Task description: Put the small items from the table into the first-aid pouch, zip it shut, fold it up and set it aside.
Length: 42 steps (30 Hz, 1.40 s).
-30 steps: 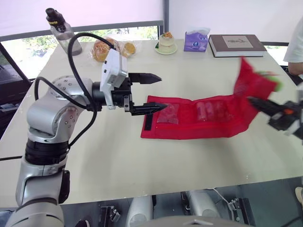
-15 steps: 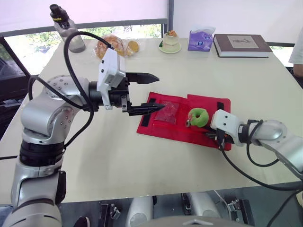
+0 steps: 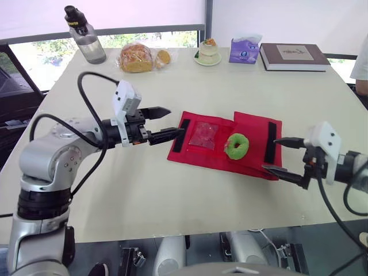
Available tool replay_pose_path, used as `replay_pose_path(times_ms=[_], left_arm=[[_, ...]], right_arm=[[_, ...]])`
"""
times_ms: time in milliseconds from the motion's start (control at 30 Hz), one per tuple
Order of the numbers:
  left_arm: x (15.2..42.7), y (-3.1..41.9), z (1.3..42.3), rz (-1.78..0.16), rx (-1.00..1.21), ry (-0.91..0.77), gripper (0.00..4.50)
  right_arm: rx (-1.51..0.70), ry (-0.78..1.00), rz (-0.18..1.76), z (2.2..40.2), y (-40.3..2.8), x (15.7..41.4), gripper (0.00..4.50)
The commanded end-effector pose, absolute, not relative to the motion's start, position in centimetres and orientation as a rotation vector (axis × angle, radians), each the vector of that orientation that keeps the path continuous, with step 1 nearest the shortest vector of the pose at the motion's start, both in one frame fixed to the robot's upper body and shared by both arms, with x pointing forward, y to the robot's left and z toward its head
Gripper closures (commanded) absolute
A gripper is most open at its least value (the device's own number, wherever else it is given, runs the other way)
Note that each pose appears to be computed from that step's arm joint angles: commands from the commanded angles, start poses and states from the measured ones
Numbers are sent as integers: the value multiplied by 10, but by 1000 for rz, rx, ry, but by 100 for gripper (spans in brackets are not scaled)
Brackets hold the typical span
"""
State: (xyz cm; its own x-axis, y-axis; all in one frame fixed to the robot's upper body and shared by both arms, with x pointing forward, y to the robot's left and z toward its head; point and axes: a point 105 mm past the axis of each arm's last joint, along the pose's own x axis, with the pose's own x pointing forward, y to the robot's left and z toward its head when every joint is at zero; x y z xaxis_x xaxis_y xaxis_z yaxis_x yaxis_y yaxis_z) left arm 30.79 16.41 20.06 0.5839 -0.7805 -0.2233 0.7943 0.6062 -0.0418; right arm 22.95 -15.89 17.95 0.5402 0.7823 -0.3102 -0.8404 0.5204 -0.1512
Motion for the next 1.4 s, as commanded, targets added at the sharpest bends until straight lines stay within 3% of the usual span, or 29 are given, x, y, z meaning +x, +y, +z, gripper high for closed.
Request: replay_pose_path(times_ms=[33,233,400,800,967,1000,1167,1400], left_arm=[[312,178,192,-808,-13,256,0],[326,193,143,-627,-198,421,0],[332,184,131,-601,-367,509,0],[318,121,115,-815,-592,675,0],[320,120,114,-807,-599,661,178],[320,121,115,-806,-602,658,237],[315,130,117,-819,-600,614,441],[291,169,107,-782,-580,603,448]], right_arm=[[-287,18,978,211,-155,220,7],[-279,-44,968,227,-167,220,7],[-286,-42,978,229,-171,219,7],[-282,-38,1033,239,-176,217,7],[-291,-50,1032,245,-176,219,0],[-290,-52,1033,246,-176,220,0],[-287,-55,1058,247,-173,219,0],[-297,-70,1108,245,-160,226,0]])
